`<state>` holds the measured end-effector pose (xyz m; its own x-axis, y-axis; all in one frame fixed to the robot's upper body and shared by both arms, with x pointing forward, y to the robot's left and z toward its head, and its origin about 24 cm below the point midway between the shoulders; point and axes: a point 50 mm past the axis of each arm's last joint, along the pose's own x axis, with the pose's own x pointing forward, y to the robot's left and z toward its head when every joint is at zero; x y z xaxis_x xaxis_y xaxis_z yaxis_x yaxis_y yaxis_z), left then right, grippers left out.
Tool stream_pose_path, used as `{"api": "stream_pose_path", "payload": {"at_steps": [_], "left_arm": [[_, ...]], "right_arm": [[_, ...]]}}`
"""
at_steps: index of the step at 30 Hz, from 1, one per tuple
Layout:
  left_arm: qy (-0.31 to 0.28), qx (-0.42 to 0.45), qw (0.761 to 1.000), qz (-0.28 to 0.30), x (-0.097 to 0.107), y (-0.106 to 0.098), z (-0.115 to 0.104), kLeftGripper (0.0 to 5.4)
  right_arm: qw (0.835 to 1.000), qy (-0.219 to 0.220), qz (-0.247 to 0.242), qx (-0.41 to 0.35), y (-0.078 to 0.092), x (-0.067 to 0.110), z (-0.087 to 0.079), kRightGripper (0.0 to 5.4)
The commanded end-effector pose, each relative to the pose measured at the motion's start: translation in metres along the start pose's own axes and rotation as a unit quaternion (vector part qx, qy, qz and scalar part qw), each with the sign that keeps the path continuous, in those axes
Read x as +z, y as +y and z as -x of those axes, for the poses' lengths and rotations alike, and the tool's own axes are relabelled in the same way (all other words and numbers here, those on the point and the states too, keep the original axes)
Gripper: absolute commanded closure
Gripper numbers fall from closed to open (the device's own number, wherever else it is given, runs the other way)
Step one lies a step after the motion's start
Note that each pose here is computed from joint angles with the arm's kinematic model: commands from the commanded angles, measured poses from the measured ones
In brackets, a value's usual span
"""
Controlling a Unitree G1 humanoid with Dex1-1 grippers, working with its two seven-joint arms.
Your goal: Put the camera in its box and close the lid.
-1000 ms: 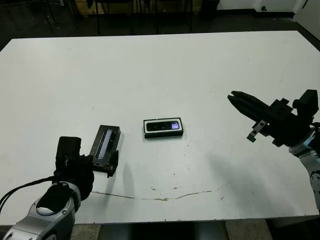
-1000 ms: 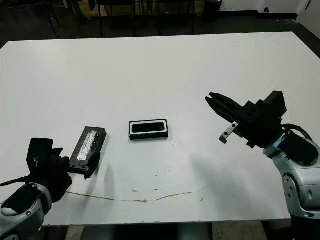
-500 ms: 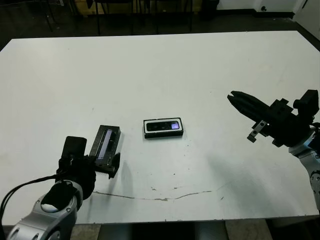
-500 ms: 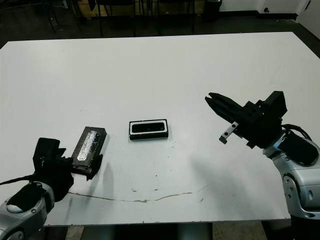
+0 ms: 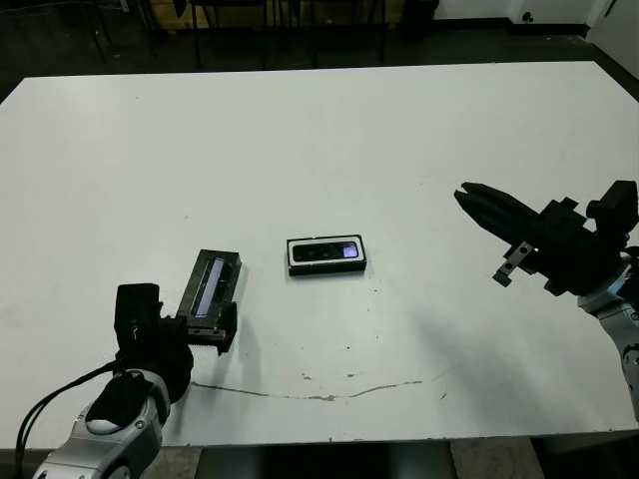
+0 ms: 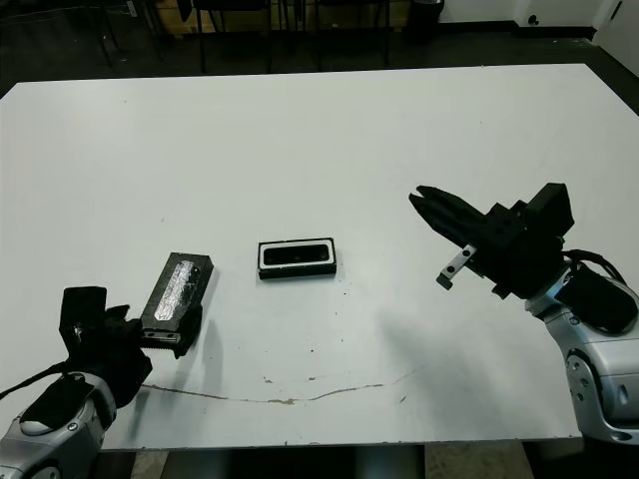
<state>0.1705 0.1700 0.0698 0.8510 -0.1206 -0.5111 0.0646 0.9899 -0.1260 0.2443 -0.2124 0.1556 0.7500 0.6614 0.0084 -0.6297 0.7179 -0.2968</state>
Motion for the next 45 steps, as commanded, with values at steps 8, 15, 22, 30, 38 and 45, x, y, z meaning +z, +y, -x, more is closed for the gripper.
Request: {"api": "stream_pose_path", "payload": {"at_steps": [8, 15, 22, 30, 38, 45], "left_arm": [[0.054, -0.015, 0.995, -0.080, 0.001, 0.013, -0.006, 0.09], [0.057, 0.010, 0.989, -0.133, -0.001, 0.019, -0.010, 1.19], [0.052, 0.018, 0.989, -0.136, -0.005, 0.022, -0.011, 2.52], [0.041, -0.008, 0.991, -0.125, -0.006, 0.020, -0.012, 2.69], [0.008, -0.034, 0.994, -0.106, 0.006, 0.019, -0.009, 2.69], [-0.083, -0.123, 0.979, -0.138, 0.056, 0.036, -0.013, 2.69]], "right_arm": [[1.000, 0.001, -0.020, 0.002, -0.003, -0.010, 0.003, 5.40], [1.000, 0.000, -0.025, 0.002, -0.004, -0.014, 0.004, 5.40], [1.000, 0.006, -0.031, 0.002, -0.003, -0.012, 0.004, 5.40], [1.000, 0.009, -0.027, -0.005, -0.005, -0.015, 0.006, 5.40], [1.000, 0.006, -0.017, -0.014, -0.008, -0.015, 0.006, 5.40], [1.000, 0.020, -0.011, -0.017, -0.010, -0.022, 0.000, 5.40]]}}
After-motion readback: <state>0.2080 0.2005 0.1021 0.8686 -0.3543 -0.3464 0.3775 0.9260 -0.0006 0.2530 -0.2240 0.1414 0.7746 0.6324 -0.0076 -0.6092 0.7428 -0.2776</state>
